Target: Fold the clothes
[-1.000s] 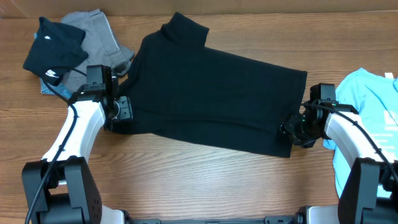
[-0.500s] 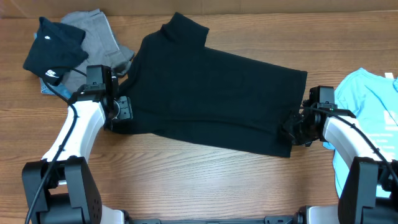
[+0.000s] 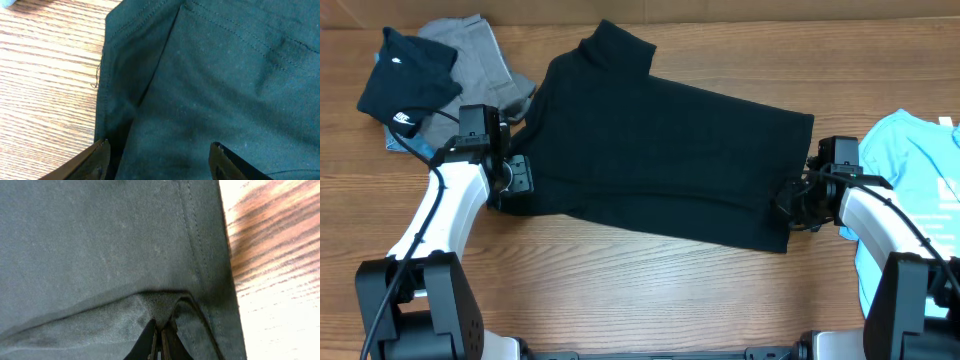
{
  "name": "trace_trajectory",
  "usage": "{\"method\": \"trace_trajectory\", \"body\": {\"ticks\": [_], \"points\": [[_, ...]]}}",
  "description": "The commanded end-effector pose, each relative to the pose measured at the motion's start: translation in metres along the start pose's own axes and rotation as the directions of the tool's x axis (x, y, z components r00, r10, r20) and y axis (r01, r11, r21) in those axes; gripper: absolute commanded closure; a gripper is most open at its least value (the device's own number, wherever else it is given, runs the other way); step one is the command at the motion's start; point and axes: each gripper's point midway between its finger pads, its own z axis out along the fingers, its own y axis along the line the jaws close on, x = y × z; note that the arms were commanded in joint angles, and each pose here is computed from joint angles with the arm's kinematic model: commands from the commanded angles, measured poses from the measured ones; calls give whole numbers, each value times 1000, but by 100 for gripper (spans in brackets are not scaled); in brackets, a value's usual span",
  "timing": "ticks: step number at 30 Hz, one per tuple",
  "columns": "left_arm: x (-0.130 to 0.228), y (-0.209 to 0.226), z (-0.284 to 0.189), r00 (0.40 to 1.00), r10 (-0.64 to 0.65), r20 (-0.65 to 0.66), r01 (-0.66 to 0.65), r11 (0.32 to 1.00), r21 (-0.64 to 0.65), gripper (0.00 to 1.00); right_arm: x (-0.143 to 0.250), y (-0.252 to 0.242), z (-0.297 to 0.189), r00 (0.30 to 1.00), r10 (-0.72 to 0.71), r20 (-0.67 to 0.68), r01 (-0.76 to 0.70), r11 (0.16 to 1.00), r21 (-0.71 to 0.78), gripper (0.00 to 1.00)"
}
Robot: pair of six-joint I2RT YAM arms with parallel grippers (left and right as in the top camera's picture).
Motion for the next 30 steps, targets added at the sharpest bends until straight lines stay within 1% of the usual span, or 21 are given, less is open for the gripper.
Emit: {"method": "trace_trajectory", "body": {"ticks": [1,6,8,11,12,15,17,19,22,25,27,29,30], "points": [[-7,-3,-2,1000,1,14,-1,1000,13,34,-19,21,-27,996,-31,81,35,998,-49,96],[-7,-3,-2,1000,1,15,-1,1000,14,34,-24,21,-59,991,-29,131,28,1000,6,96],[-8,-3,-2,1000,1,17,-1,1000,15,33,-25,17,-69,989,-8,146,3,999,35,96],[-9,-3,-3,1000,1,20,-1,1000,16,30,-26,0,-79,980,81,182,-104,987,122,96],[-10,-3,-3,1000,1,21,-1,1000,16,25,-27,-3,-79,977,99,190,-126,983,135,96],[-12,-5,-5,1000,1,24,-1,1000,26,23,-29,-3,-78,975,101,195,-128,983,132,96],[-14,-10,-7,1000,1,29,-2,999,52,21,-33,-7,-78,971,99,218,-135,979,155,96],[-17,-15,-9,999,1,33,-4,996,84,20,-36,-13,-77,964,125,235,-170,969,179,96],[-19,-31,-13,997,69,45,-76,982,170,19,-37,-15,-69,964,144,223,-188,964,189,96],[-12,-56,-19,983,171,58,-181,933,310,18,-36,-16,-61,968,152,199,-190,963,193,96],[-3,-71,-24,975,216,51,-219,893,393,18,-35,-16,-59,969,153,192,-190,963,193,96],[3,-80,-26,965,258,52,-255,869,424,19,-35,-16,-59,969,153,192,-190,963,192,96],[5,-82,-25,958,281,55,-278,868,412,18,-35,-16,-59,969,153,193,-190,963,192,96]]}}
